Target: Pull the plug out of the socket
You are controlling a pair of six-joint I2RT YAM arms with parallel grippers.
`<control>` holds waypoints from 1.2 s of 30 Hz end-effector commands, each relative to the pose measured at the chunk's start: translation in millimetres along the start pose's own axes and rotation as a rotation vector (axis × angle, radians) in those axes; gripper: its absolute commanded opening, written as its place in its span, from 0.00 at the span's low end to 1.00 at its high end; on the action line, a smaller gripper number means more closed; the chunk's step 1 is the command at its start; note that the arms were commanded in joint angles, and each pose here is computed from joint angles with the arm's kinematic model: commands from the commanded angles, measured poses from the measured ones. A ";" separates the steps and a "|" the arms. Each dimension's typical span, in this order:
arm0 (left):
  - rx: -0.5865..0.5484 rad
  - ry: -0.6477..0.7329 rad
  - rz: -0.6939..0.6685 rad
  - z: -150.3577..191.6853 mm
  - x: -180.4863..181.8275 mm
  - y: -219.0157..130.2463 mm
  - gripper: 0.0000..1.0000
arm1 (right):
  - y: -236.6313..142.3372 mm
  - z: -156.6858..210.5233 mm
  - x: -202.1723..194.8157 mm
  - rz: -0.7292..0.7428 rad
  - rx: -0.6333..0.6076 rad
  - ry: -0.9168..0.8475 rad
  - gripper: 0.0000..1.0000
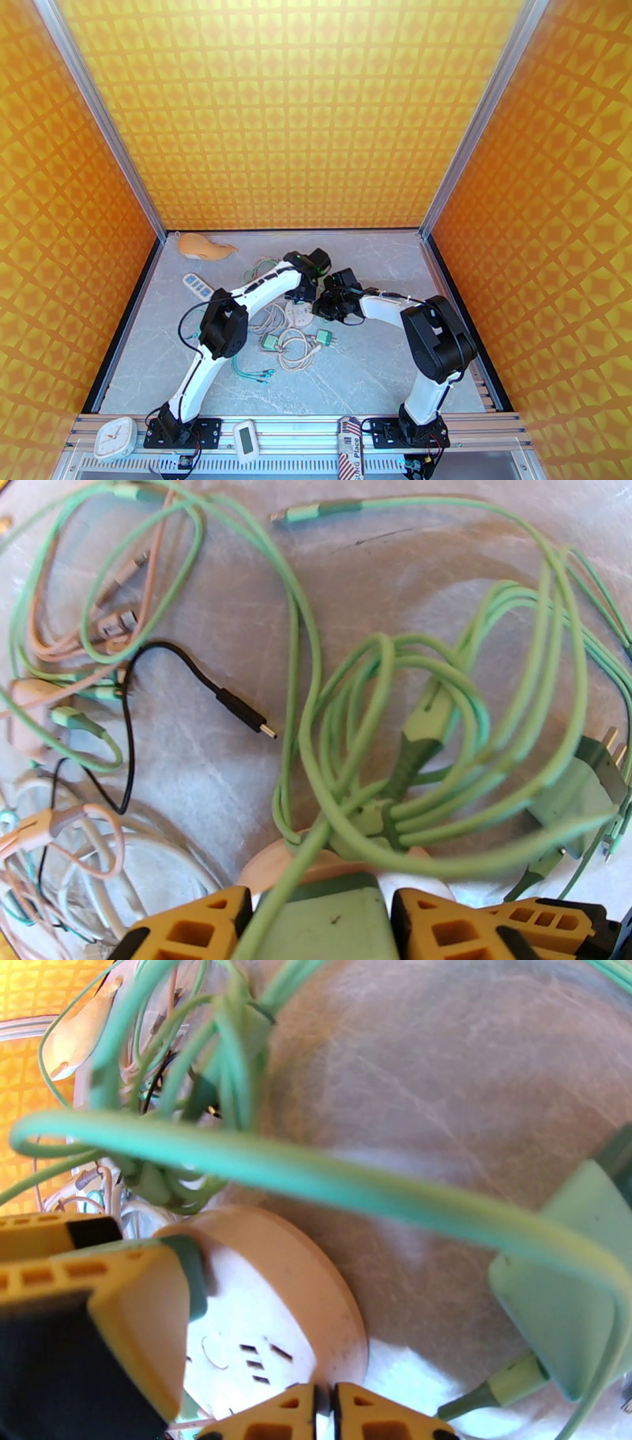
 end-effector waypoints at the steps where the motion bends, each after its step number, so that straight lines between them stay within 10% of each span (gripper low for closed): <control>1: -0.022 0.021 0.037 -2.6 15.2 -34.2 0.09 | 14.4 33.2 -57.7 0.301 0.103 0.084 0.19; 12: 0.020 0.055 0.018 9.1 15.1 -22.8 0.08 | -26.3 -10.0 7.6 0.062 -0.103 -0.062 0.44; 36: 0.021 0.058 0.081 9.3 5.2 -24.3 0.08 | 31.7 -4.9 11.5 -0.181 0.042 0.012 0.32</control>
Point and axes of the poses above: each hand's point on the last joint's axis, 136 mm out from that joint toward the fingers, its own y axis out along the fingers, its own x axis along the line the jaws close on, z = x × y, the point moved 10 cm from there along -y, back along the fingers, and after that the axes turned 7 degrees about y, right-handed, at the moved point
